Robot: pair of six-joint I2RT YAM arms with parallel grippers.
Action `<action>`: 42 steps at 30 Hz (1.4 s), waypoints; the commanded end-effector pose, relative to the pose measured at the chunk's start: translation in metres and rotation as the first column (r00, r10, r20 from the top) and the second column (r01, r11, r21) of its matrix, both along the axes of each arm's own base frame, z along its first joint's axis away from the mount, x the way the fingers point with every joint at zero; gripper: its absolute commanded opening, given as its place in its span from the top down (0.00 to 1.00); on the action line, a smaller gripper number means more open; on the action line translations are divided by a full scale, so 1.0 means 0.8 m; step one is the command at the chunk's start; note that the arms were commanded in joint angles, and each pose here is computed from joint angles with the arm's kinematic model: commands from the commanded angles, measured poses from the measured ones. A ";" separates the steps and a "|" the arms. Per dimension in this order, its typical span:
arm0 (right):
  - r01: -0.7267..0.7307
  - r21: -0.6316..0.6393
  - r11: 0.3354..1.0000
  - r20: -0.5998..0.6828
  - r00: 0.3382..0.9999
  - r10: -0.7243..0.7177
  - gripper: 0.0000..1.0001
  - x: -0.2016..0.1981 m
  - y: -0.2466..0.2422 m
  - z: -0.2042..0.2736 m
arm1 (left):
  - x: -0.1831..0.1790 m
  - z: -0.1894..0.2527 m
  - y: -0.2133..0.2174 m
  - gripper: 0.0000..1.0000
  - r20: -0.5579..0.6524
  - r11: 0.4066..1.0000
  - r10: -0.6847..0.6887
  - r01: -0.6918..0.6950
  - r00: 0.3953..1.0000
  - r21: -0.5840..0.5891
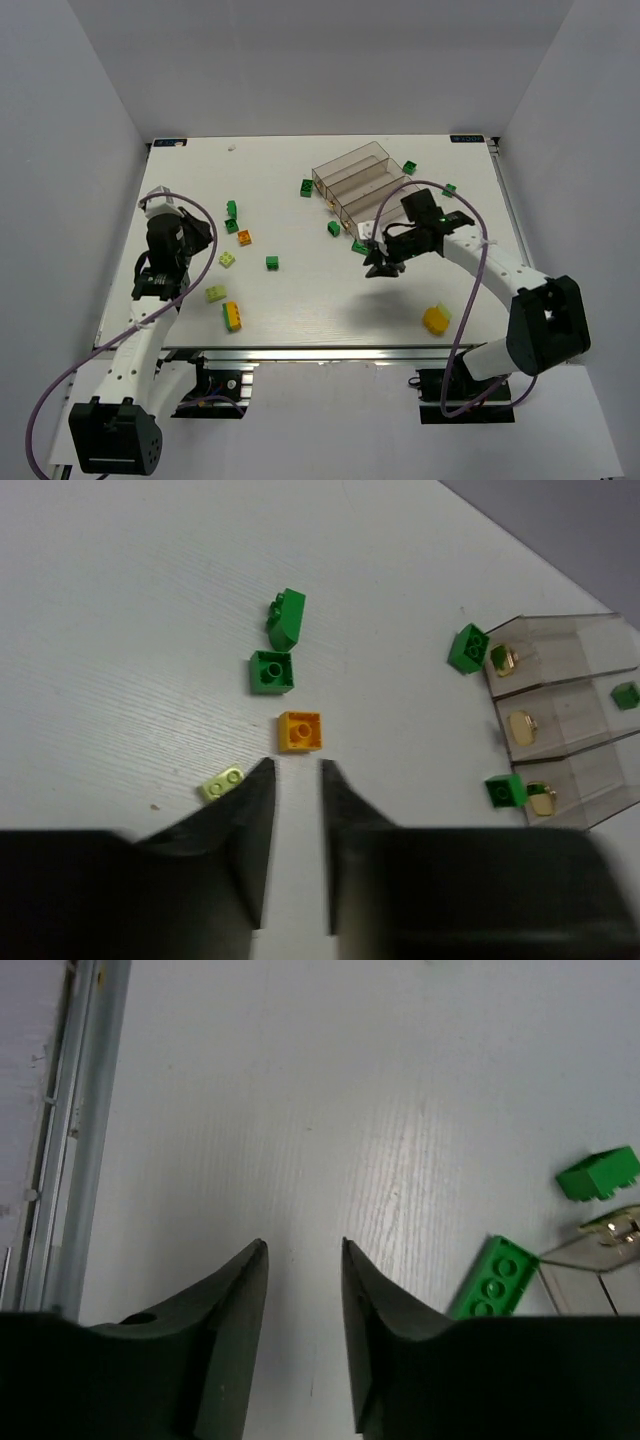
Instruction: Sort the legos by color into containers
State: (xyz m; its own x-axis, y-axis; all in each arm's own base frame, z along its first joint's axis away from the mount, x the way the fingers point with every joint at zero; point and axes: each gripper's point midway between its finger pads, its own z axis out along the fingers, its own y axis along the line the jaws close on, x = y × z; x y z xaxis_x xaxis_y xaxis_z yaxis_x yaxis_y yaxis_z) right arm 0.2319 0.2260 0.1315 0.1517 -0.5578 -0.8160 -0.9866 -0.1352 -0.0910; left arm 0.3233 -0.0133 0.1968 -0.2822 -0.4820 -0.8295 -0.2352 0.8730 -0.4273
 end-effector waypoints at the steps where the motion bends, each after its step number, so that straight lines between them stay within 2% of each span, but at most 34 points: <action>1: 0.021 0.004 1.000 -0.017 1.000 -0.021 0.49 0.012 0.031 0.012 | -0.009 0.008 -0.017 0.58 0.001 0.997 -0.054 0.054 0.999 -0.052; 2: 0.017 -0.001 1.000 -0.011 1.000 -0.017 0.38 0.011 0.045 0.014 | -0.010 0.007 -0.017 0.46 -0.004 0.997 -0.052 0.051 0.999 -0.061; 3: 0.046 -0.037 0.998 -0.021 0.999 -0.046 0.32 0.016 0.047 0.006 | -0.012 0.004 -0.018 0.32 -0.015 0.996 -0.052 0.051 0.999 -0.068; 6: 0.126 -0.118 0.985 -0.052 0.990 -0.133 0.17 0.023 0.067 0.000 | -0.019 0.003 -0.021 0.05 -0.015 0.994 -0.053 0.051 0.999 -0.093; 7: 0.158 -0.125 0.980 -0.069 0.983 -0.167 0.15 0.027 0.076 0.008 | -0.023 0.002 -0.022 0.02 -0.012 0.994 -0.055 0.054 0.998 -0.099; 8: 0.171 -0.140 0.975 -0.078 0.980 -0.183 0.11 0.027 0.083 0.009 | -0.026 0.002 -0.022 0.02 -0.009 0.993 -0.055 0.054 0.998 -0.102; 13: 0.278 -0.180 0.944 -0.091 0.951 -0.297 0.11 0.046 0.097 0.009 | -0.040 -0.002 -0.022 0.02 -0.005 0.991 -0.043 0.042 0.999 -0.125; 17: 0.354 -0.222 0.908 -0.046 0.927 -0.373 0.15 0.061 0.105 0.001 | -0.045 -0.005 -0.021 0.02 -0.013 0.992 -0.041 0.040 0.999 -0.121; 19: 0.431 -0.272 0.860 -0.003 0.894 -0.449 0.16 0.077 0.102 -0.013 | -0.043 -0.006 -0.022 0.02 -0.014 0.992 -0.043 0.041 0.999 -0.120; 22: 0.491 -0.343 0.801 0.009 0.854 -0.520 0.24 0.094 0.099 -0.029 | -0.040 -0.006 -0.022 0.02 -0.019 0.992 -0.050 0.047 0.999 -0.116; 24: 0.503 -0.389 0.772 0.019 0.842 -0.539 0.26 0.093 0.090 -0.042 | -0.038 -0.007 -0.023 0.02 -0.025 0.992 -0.055 0.052 0.998 -0.112; 27: 0.523 -0.415 0.744 0.060 0.832 -0.551 0.24 0.092 0.074 -0.057 | -0.037 -0.008 -0.023 0.02 -0.033 0.993 -0.060 0.056 0.998 -0.104; 32: 0.521 -0.449 0.725 0.127 0.841 -0.526 0.18 0.094 0.054 -0.072 | -0.040 -0.016 -0.023 0.02 -0.041 0.993 -0.063 0.058 0.997 -0.101; 42: 0.517 -0.507 0.690 0.159 0.843 -0.515 0.17 0.120 0.016 -0.096 | -0.037 -0.024 -0.023 0.02 -0.044 0.994 -0.067 0.063 0.997 -0.095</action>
